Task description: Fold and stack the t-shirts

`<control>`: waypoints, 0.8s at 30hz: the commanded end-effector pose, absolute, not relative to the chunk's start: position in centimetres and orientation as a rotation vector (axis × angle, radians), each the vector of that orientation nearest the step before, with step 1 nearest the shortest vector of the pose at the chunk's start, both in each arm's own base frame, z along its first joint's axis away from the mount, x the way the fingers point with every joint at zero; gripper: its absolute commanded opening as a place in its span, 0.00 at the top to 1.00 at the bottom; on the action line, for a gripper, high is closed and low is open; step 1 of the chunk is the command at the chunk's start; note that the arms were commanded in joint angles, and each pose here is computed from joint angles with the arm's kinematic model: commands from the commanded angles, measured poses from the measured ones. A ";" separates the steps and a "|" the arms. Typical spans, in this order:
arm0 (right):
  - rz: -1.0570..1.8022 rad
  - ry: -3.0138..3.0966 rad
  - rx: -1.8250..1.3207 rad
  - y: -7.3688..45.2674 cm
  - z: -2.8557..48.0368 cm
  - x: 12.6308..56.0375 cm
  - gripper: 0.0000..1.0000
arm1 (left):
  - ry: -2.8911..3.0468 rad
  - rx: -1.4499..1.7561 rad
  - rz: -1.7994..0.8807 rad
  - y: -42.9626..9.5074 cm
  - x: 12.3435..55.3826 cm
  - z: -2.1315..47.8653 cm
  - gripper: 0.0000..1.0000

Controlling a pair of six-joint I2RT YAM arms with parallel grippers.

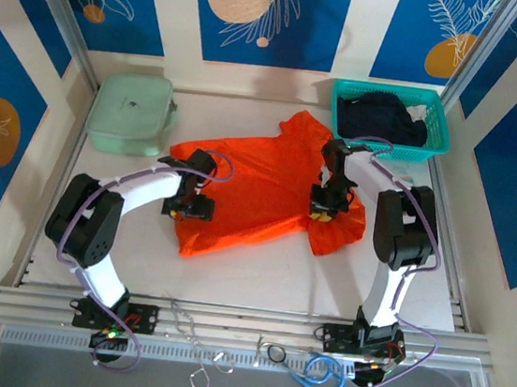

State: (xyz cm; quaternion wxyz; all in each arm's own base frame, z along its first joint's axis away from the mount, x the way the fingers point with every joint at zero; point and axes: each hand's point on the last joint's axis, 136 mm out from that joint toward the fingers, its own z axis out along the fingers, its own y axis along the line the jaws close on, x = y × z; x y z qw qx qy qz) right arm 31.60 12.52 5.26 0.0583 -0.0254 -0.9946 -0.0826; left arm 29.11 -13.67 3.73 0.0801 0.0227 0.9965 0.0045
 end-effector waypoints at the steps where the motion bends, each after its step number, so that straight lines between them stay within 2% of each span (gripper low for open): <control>1: -0.125 -3.045 -0.019 12.3 6.8 31.4 0.67 | 2.987 0.114 0.058 -13.4 29.1 4.0 0.14; 3: -0.085 -3.062 0.016 12.7 7.7 30.3 0.58 | 2.984 0.111 0.063 -13.3 29.0 3.7 0.14; 5: -0.003 -3.071 0.033 12.7 8.3 28.6 0.54 | 2.989 0.110 0.071 -13.2 29.0 3.2 0.13; 12: 0.142 -3.012 0.038 13.5 6.4 21.8 0.56 | 3.009 0.121 0.013 -14.4 29.5 1.6 0.13; 15: 0.191 -2.983 0.008 13.1 4.8 21.1 0.56 | 3.004 0.125 -0.004 -14.7 29.7 1.6 0.14; 19: 0.316 -2.985 -0.004 12.2 3.5 22.2 0.57 | 2.997 0.131 0.013 -14.5 29.8 1.5 0.13; 22: 0.388 -2.982 0.001 11.7 2.5 23.5 0.65 | 2.995 0.130 0.021 -14.3 29.8 1.1 0.13; 24: 0.426 -2.971 -0.002 11.3 1.8 24.0 0.78 | 2.998 0.130 0.030 -14.3 29.9 0.6 0.14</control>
